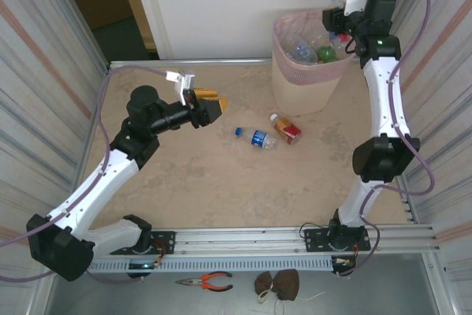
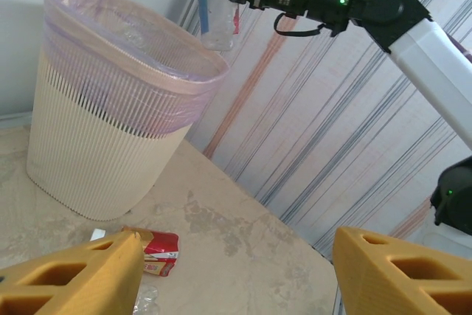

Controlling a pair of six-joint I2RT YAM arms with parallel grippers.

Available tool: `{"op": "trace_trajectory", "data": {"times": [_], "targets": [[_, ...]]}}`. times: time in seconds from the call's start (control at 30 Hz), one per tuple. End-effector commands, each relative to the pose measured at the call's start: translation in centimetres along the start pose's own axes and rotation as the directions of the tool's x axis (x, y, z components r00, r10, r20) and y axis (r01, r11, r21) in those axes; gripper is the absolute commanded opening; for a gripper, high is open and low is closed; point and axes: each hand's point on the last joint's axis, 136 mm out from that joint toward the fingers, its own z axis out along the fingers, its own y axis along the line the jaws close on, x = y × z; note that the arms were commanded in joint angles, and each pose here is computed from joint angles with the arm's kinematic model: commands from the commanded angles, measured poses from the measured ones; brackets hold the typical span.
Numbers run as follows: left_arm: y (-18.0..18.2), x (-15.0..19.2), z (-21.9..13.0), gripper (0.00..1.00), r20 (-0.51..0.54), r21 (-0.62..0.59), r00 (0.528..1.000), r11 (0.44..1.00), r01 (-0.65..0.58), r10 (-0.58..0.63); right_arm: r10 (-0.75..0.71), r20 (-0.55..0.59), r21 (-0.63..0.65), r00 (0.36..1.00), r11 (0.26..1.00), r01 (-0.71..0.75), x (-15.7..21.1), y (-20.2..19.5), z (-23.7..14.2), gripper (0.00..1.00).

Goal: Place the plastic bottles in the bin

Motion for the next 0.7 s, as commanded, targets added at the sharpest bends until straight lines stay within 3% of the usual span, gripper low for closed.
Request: {"op": "trace_trajectory", "data": {"times": [0.0, 0.43, 0.67], "targets": [[0.1, -0.5, -0.5, 0.68, 0.023, -0.013, 0.999, 0.999, -0.036, 0.037, -0.049, -0.046, 0.021, 0.998, 0.999, 0.05, 1.2, -0.9, 1.3, 0.44], [0.9, 0.4, -0.7, 0.68, 0.017, -0.038, 1.0, 0.999, -0.002, 0.002, -0.011, -0.284, 0.075, 0.959, 0.997, 0.033, 9.5, -2.4, 4.9, 0.45], [1.0, 0.3, -0.7, 0.68, 0.017, -0.039, 1.0, 0.999, -0.001, 0.001, 0.035, -0.29, 0.119, 0.957, 0.993, 0.0, 8.9, -3.0, 4.3, 0.51]]}}
